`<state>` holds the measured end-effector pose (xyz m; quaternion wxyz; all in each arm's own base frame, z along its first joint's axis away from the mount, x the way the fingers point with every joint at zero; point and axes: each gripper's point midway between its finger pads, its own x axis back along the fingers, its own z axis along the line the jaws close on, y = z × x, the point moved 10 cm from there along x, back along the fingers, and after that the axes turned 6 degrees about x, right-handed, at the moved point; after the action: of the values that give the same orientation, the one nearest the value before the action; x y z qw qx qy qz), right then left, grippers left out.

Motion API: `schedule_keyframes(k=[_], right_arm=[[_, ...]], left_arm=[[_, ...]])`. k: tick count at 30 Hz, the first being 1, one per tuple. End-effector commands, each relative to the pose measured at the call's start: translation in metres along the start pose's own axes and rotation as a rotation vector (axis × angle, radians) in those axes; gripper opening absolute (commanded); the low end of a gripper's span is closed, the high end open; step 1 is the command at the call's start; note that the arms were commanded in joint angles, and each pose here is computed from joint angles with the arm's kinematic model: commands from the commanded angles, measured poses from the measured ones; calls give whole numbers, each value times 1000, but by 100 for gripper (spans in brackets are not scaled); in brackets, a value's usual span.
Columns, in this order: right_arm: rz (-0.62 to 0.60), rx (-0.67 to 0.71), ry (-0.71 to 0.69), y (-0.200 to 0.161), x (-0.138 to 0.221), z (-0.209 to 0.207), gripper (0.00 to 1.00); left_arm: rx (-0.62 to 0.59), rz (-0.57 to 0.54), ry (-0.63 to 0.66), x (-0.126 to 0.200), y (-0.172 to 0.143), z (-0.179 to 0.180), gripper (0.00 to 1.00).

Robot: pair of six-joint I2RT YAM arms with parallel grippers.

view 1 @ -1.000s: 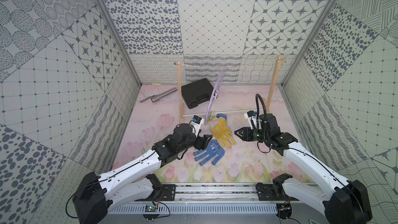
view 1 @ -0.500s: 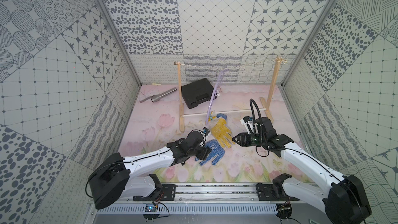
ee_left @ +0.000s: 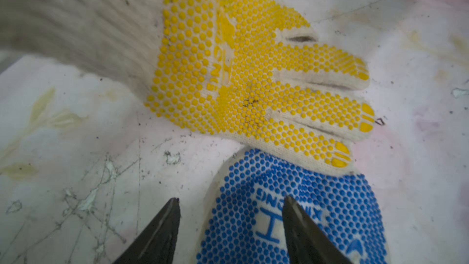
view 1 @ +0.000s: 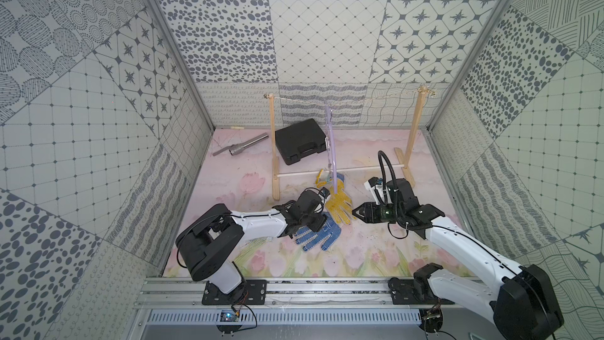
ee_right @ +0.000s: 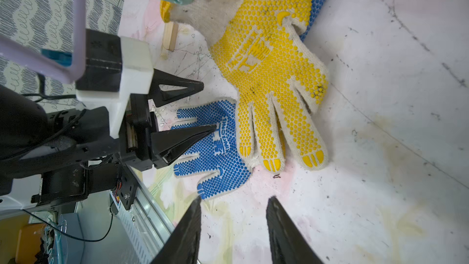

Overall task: Clip the gloves onto a hanger to dry
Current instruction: Pick up the glove from the center of the board.

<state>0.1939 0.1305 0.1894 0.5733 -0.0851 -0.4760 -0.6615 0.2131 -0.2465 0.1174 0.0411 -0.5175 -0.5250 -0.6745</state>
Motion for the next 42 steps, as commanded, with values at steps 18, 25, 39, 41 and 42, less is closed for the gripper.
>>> schedule_keyframes(k=[18, 25, 39, 41, 42], right_arm=[[-60, 36, 53, -1, 6, 5, 44], [-77, 43, 58, 3, 11, 5, 43], [-12, 71, 258, 0, -12, 22, 59], [-29, 64, 273, 3, -15, 26, 59], [-35, 60, 275, 5, -16, 28, 58]], left_arm=[[-81, 66, -221, -24, -5, -3, 17], [-43, 52, -157, 2, -14, 4, 0], [87, -115, 96, 118, -7, 24, 0], [99, -198, 81, 135, -2, 23, 0], [104, -245, 64, 143, 2, 22, 0]])
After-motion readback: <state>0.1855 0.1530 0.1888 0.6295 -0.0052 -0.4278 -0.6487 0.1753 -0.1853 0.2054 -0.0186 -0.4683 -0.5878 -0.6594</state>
